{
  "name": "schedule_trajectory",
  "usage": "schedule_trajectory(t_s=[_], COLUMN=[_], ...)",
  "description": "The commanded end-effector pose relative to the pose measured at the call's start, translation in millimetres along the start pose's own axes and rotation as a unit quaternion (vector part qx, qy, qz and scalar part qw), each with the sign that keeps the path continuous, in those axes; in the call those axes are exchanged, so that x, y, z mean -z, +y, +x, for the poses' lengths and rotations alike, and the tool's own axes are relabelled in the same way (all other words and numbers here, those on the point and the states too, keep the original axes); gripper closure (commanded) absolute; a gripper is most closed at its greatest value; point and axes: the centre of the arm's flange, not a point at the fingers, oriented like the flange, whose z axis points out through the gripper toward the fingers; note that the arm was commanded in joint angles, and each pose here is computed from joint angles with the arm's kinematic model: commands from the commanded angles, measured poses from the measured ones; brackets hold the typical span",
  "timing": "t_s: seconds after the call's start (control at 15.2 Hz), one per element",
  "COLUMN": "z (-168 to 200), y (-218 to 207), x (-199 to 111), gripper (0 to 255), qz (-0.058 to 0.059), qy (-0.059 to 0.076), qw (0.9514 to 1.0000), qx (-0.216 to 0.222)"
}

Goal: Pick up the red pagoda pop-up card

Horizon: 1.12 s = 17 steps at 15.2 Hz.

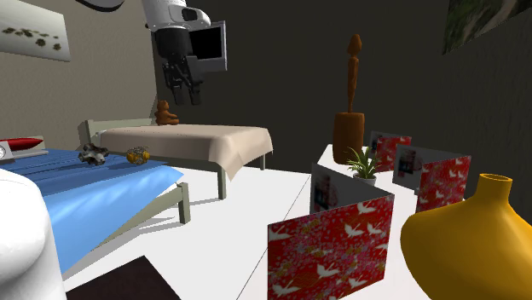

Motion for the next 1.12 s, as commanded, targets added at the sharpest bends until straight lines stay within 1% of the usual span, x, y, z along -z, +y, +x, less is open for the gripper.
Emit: schedule_trajectory(t_s=[0.0, 1.06], z=[0, 27], y=[0, 203], x=[0, -64], gripper=[0, 0], qz=[0.0, 0.007], qy=[0.0, -0.019], qw=[1.0, 0.9995], qx=[0.0, -0.024])
